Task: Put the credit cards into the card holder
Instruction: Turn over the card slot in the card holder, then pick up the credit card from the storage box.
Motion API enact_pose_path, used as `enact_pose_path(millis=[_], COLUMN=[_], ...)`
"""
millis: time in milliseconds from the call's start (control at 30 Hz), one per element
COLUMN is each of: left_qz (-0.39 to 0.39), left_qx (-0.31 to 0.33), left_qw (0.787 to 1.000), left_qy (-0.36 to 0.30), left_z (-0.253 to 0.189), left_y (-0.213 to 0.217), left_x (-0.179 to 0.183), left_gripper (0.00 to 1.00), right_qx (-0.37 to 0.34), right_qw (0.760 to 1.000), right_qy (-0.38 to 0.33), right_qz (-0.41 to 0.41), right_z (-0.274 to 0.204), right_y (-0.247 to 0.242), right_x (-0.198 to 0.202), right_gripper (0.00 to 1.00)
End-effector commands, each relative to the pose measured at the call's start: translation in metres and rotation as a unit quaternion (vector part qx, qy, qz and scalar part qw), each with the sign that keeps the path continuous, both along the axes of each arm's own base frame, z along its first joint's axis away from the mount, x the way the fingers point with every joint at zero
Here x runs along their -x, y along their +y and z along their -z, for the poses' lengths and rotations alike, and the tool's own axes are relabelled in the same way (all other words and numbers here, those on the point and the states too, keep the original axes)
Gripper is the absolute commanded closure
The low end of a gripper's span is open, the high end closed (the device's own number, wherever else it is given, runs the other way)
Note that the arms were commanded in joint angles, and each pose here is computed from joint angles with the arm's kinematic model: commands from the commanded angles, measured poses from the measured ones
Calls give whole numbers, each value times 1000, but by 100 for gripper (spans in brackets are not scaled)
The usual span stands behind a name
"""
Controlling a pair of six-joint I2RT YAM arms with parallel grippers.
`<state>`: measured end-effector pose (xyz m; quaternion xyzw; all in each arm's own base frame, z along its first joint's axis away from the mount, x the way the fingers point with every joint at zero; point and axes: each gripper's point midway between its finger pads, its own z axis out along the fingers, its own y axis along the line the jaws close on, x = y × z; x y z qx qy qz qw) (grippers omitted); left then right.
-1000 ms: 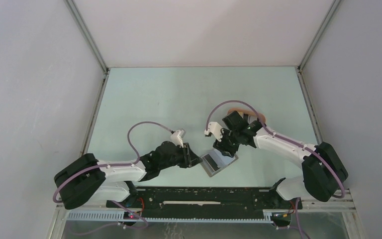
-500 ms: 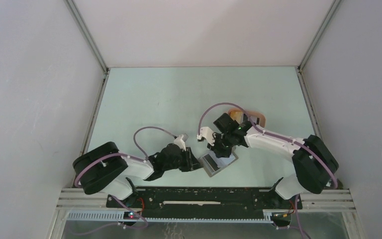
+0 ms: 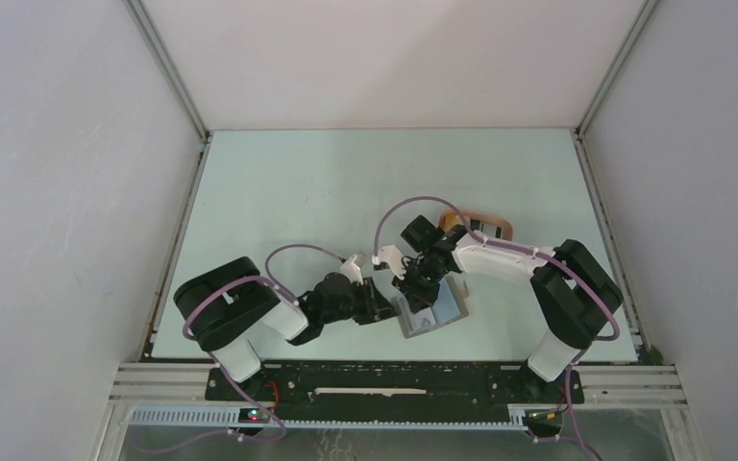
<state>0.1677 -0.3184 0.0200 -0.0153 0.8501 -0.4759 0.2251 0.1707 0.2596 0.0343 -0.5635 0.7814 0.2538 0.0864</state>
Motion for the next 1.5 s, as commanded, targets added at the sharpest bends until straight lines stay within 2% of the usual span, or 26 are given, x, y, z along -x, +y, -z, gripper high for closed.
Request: enact_pose_path(millis=[0, 200, 400, 433, 467, 533, 600, 633, 733, 833, 900, 933, 967, 1067, 1267, 1467], left_qz=[-11, 0, 5, 4, 2, -4, -18, -22, -38, -70, -89, -102, -112, -122, -99, -64], left_qx=[-24, -14, -39, -51, -68, -91, -116, -127, -149, -171, -200, -208, -216, -239, -276, -328], left_qw=[1000, 999, 992, 988, 984, 972, 958, 950, 927, 906, 896, 892, 887, 876, 878, 860], left_qy=[-5, -48, -122, -145, -165, -215, -263, -285, -341, -381, -387, -389, -392, -400, -379, -385], left_z=[13, -6, -38, -47, -56, -82, -110, -124, -165, -202, -215, -222, -229, -245, -248, -261], left_y=[16, 19, 24, 26, 29, 35, 44, 48, 62, 79, 94, 101, 108, 123, 125, 136], left_x=[1, 1, -11, -16, -21, -32, -44, -48, -57, -66, -69, -71, -72, -76, -81, -78], left_gripper=[70, 67, 66, 65, 65, 63, 62, 60, 53, 39, 25, 11, 2, 0, 0, 0], right_qx=[-24, -105, -170, -181, -187, -193, -212, -226, -265, -294, -279, -270, -260, -233, -198, -188], right_qw=[1000, 994, 975, 969, 964, 953, 944, 941, 937, 920, 906, 897, 886, 858, 806, 786], right_qy=[9, -33, -111, -135, -157, -196, -201, -187, -99, -36, -37, -41, -38, -18, 41, 102], right_qz=[8, 21, 91, 101, 109, 128, 154, 171, 206, 256, 316, 348, 381, 457, 557, 580], right_z=[-15, -69, -122, -135, -145, -164, -181, -187, -199, -203, -189, -181, -172, -150, -107, -72], right_y=[-1, -13, -45, -51, -56, -66, -73, -75, -77, -84, -96, -102, -108, -123, -139, -138], right_x=[-3, -21, -58, -65, -71, -84, -93, -96, -103, -121, -144, -155, -163, -186, -210, -220], right_gripper=[87, 74, 64, 59, 50, 28, 4, 1, 0, 1, 2, 3, 3, 5, 8, 24])
